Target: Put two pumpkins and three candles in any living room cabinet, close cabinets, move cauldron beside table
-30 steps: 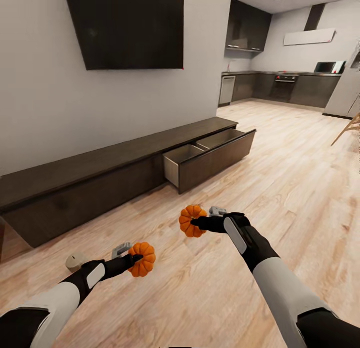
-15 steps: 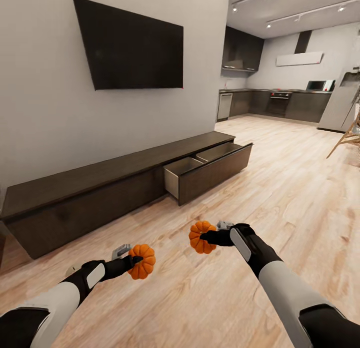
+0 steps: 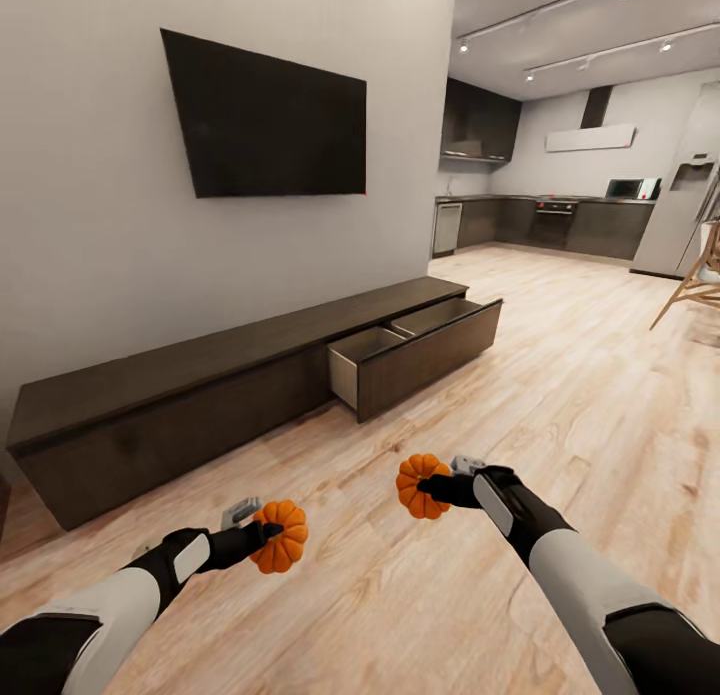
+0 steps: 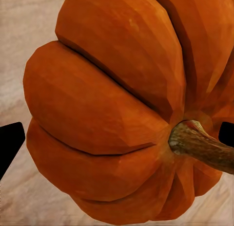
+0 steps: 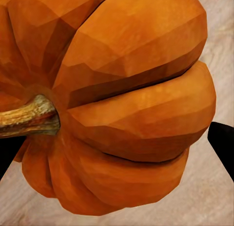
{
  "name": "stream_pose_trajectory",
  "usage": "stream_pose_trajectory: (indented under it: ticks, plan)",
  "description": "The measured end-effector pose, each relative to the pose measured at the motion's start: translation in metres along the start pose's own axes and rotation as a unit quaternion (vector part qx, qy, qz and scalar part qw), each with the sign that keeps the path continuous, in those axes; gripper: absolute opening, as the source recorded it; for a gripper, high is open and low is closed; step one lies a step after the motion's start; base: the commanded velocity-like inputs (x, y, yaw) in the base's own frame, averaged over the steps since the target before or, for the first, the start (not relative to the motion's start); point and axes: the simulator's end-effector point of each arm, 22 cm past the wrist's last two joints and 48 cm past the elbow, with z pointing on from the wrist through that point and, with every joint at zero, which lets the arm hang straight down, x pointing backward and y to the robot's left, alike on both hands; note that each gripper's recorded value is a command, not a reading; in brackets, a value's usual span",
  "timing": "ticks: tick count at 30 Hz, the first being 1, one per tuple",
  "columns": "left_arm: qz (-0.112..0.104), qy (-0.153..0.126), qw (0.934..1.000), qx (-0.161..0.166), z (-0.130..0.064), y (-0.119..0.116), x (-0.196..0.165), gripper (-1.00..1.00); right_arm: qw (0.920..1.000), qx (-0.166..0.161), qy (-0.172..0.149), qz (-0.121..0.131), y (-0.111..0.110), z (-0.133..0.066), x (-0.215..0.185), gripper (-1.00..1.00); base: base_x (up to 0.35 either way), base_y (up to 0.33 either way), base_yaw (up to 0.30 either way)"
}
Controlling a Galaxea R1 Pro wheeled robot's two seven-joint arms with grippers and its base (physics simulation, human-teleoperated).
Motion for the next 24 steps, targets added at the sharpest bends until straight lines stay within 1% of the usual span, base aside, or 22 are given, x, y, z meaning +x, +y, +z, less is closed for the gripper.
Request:
stream_pose_trajectory:
  ticks: [2, 4, 9, 18, 22, 24]
  plan:
    - [-0.001, -0.004, 1.0, 0.002, -0.003, -0.002, -0.003, -1.0, 1.0, 0.0, -0.004, -0.001, 0.001, -0.003, -0.003, -1.0, 0.0, 0.0, 0.0]
    - [0.002, -0.005, 1.0, 0.001, -0.006, -0.003, -0.004, -1.0, 0.9999, 0.01, 0.008, 0.001, -0.006, 0.0, 0.012, -1.0, 0.0, 0.0, 0.0]
    - [0.005, -0.014, 0.9999, 0.003, -0.014, -0.007, -0.012, -1.0, 0.9997, 0.015, -0.018, 0.002, -0.009, -0.006, 0.003, -1.0, 0.0, 0.0, 0.0]
    - [0.009, -0.028, 0.9996, 0.006, -0.028, -0.013, -0.022, -1.0, 0.9994, 0.031, -0.007, 0.011, -0.022, -0.014, 0.016, -1.0, 0.0, 0.0, 0.0]
    - [0.011, -0.03, 0.9995, 0.008, -0.032, -0.017, -0.023, -1.0, 0.9993, 0.032, -0.008, 0.015, -0.023, -0.02, 0.016, -1.0, 0.0, 0.0, 0.0]
    - [0.013, -0.035, 0.9993, 0.009, -0.035, -0.019, -0.025, -1.0, 0.9993, 0.032, -0.01, 0.014, -0.022, -0.023, 0.015, -1.0, 0.0, 0.0, 0.0]
